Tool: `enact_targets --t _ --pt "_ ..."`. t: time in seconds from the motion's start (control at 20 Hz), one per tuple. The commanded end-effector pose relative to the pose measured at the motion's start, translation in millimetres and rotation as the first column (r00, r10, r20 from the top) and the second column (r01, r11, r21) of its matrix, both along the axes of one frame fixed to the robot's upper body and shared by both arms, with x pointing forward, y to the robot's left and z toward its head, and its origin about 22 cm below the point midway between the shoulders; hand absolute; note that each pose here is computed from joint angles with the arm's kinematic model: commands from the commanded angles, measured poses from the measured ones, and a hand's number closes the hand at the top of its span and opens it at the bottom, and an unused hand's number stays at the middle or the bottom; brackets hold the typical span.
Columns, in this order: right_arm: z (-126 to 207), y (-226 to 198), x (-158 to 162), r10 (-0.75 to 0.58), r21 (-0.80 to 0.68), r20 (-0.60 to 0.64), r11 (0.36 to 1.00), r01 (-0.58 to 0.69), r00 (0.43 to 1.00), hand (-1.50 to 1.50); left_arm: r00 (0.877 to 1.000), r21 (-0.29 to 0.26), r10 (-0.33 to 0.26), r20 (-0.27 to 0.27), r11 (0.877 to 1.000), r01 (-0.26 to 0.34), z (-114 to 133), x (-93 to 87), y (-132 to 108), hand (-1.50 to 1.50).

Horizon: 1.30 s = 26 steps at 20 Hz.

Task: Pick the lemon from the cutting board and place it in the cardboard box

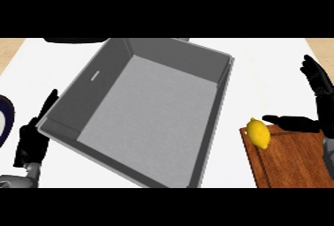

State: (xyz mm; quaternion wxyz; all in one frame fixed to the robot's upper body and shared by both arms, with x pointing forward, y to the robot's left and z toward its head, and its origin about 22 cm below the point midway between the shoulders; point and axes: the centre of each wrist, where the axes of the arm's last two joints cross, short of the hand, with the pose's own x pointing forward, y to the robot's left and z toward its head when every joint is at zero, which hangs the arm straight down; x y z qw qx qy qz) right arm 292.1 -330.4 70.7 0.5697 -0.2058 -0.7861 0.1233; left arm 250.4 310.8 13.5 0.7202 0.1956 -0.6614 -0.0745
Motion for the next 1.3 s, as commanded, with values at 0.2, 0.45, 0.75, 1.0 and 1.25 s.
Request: enact_targets --t 0.2,0.45,0.75,1.0,1.25 --pt "42 -23 -5 0.009 -0.472 -0.318 0.866 -0.166 0.948 -1.50 0.999 -0.020 -0.042 -0.023 0.999 0.042 -4 -2.4 -22 0.00" --pt "63 -15 -12 -0.010 -0.565 -0.552 0.740 -0.365 0.834 -1.50 0.999 -0.022 -0.037 -0.031 0.999 0.036 -15 -13.1 -19 0.00" --pt "77 30 -25 -0.029 -0.540 -0.672 0.703 -0.463 0.740 -1.50 0.999 -0.026 -0.045 -0.022 0.999 0.045 -10 -16.4 -18 0.00" --pt "61 57 -23 -0.109 -0.568 -0.667 0.715 -0.408 0.737 -1.50 0.999 -0.026 -0.043 -0.020 0.999 0.043 -2 -15.0 -21 0.00" --pt "63 54 -17 -0.137 -0.581 -0.659 0.716 -0.385 0.740 -1.50 0.998 -0.014 -0.050 -0.030 0.999 0.050 -16 -15.8 -8 0.00"
